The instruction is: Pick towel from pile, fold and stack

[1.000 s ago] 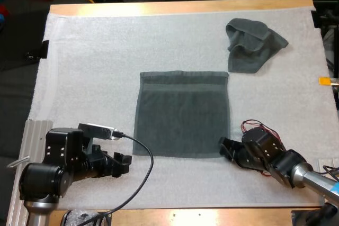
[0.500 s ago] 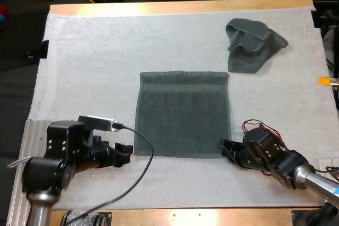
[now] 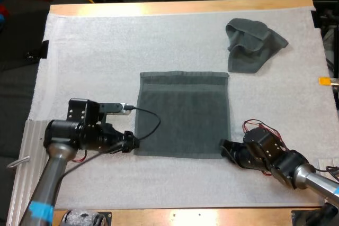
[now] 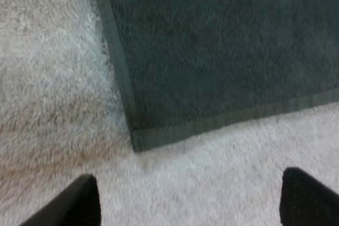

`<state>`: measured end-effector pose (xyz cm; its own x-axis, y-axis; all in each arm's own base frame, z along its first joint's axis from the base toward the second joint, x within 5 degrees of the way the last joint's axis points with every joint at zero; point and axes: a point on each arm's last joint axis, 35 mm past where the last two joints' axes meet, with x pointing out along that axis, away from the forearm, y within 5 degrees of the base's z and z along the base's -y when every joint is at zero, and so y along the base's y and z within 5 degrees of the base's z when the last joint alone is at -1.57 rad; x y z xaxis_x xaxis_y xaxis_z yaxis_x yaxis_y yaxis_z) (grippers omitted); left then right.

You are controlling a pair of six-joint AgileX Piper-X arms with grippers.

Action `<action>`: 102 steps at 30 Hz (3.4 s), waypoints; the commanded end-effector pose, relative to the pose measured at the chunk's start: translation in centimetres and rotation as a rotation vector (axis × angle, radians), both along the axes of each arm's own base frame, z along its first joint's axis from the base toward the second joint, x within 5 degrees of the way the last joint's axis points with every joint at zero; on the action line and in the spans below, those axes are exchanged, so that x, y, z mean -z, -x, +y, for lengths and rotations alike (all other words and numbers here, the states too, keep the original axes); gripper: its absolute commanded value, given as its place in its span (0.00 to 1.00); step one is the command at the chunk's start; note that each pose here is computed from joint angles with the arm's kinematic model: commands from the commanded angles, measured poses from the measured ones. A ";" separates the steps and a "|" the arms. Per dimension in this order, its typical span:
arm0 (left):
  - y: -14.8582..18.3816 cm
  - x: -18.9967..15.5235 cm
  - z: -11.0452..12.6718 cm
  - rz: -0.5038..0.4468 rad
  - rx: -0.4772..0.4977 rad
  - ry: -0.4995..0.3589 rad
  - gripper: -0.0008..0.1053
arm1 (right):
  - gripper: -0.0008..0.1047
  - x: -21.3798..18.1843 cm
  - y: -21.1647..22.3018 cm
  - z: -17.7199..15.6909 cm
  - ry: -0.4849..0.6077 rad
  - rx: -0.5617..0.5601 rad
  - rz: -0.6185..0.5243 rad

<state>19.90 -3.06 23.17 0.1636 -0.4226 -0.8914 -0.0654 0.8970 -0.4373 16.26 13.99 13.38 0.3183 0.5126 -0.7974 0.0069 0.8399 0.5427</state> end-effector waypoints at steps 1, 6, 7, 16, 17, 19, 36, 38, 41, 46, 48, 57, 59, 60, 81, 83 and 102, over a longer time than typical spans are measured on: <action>-0.4 0.6 0.0 0.014 0.001 0.010 0.64 | 0.01 -0.2 0.1 0.0 -0.006 -0.019 -0.002; -0.9 3.2 -0.1 0.088 0.003 0.010 0.64 | 0.01 -0.2 0.1 0.0 -0.006 -0.019 -0.002; -0.9 3.8 -0.1 0.105 0.006 0.024 0.64 | 0.01 -0.2 0.1 0.0 -0.006 -0.021 -0.003; -1.4 7.4 -0.6 0.179 0.023 0.153 0.64 | 0.01 -0.2 0.1 0.0 -0.004 -0.025 -0.006; -1.5 7.6 -0.6 0.185 0.021 0.150 0.64 | 0.01 -0.2 0.1 0.0 -0.004 -0.025 -0.006; -1.7 8.2 -0.5 0.203 0.009 0.115 0.64 | 0.01 -0.2 0.1 0.0 -0.004 -0.025 -0.006; -2.7 11.6 -1.0 0.307 0.000 0.280 0.64 | 0.01 -0.2 0.1 0.0 -0.003 -0.024 -0.007; -2.7 11.7 -1.0 0.311 0.001 0.277 0.62 | 0.01 -0.2 0.1 0.0 -0.003 -0.024 -0.007; -2.7 11.7 -1.0 0.311 0.002 0.272 0.53 | 0.01 -0.2 0.1 0.0 0.001 -0.020 -0.010; -2.7 11.8 -0.9 0.305 0.006 0.244 0.37 | 0.01 -0.2 0.1 0.0 0.001 -0.020 -0.010; -2.6 11.9 -0.7 0.302 0.003 0.173 0.25 | 0.01 -0.2 0.1 0.0 0.001 -0.020 -0.010; -2.0 11.8 -0.7 0.327 0.058 0.179 0.01 | 0.01 -0.3 0.2 0.1 -0.017 -0.036 -0.002; -1.9 11.6 -0.7 0.330 0.063 0.183 0.01 | 0.01 -0.5 0.3 0.2 -0.014 -0.038 -0.019; -1.8 11.4 -0.9 0.327 0.077 0.192 0.01 | 0.01 -0.6 0.4 0.3 -0.010 -0.037 -0.029; 3.1 4.4 -4.5 0.179 0.366 -0.033 0.01 | 0.01 -3.7 5.4 0.3 0.107 -0.218 -0.074; 3.7 3.8 -4.3 0.187 0.366 -0.031 0.01 | 0.01 -4.4 5.7 0.1 0.096 -0.220 -0.084; 1.4 4.7 -5.7 0.188 0.245 0.194 0.01 | 0.01 -6.0 4.6 -0.2 -0.049 -0.018 -0.097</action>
<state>18.37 -8.60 18.31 -0.1271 -0.5770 -0.8068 0.0525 0.8083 -0.5864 11.47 13.70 19.13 0.3695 0.5562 -0.7444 -0.0634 0.8143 0.5770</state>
